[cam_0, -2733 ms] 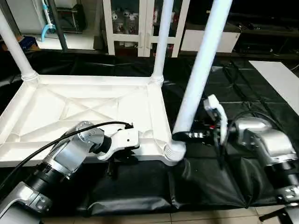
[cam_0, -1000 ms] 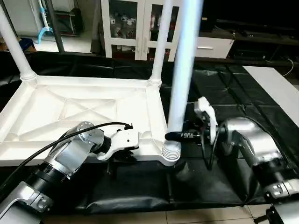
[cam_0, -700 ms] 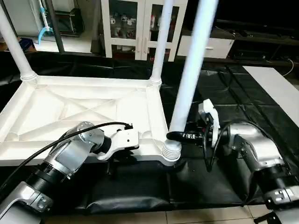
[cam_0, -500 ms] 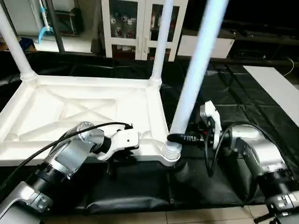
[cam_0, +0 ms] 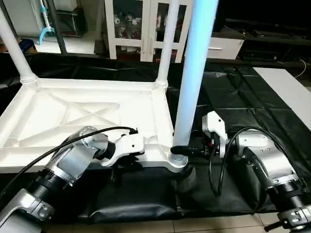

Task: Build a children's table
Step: Insert table leg to table base

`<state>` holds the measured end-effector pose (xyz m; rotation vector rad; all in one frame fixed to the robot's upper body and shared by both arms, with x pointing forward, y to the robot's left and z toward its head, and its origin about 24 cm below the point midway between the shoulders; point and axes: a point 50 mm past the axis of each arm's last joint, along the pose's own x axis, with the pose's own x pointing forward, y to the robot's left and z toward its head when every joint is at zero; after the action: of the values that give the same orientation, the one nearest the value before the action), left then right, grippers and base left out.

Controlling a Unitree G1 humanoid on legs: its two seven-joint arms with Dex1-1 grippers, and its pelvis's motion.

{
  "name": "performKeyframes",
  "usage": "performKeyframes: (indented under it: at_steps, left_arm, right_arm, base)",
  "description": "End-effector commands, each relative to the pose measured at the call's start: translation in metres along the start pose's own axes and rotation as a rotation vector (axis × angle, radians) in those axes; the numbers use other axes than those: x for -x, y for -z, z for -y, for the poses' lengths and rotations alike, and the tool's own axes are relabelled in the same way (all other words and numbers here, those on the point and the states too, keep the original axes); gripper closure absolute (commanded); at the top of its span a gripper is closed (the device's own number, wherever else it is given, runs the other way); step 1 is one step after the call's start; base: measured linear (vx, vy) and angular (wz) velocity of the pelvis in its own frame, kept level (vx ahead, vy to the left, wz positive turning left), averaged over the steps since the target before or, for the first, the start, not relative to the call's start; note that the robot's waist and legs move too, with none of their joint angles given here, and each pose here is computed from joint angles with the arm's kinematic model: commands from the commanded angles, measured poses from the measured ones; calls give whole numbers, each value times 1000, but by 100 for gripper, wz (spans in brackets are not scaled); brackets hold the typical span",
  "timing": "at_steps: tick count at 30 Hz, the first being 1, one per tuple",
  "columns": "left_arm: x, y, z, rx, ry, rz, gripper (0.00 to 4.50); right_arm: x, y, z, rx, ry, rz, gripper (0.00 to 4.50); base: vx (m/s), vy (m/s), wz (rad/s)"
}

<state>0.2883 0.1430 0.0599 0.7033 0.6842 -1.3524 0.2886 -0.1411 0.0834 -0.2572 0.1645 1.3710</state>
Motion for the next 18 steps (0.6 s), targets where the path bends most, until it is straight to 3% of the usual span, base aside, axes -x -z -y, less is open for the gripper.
performKeyframes:
  at_steps: [1,9,14,18]
  left_arm:
    - [-9,8,8,21,40,-29,450]
    - [-11,7,9,19,45,-28,450]
    - [-11,7,10,18,47,-29,450]
    - [-12,8,11,21,48,-28,450]
  right_arm:
    - [1,17,-8,-46,-28,-83,267]
    - [-10,16,-15,-120,-43,-22,267]
    - [-11,16,-2,-251,51,70,267]
    - [-8,19,0,-302,73,80,267]
  base:
    - [0,0,0]
    - [0,0,0]
    - [0,0,0]
    - [0,0,0]
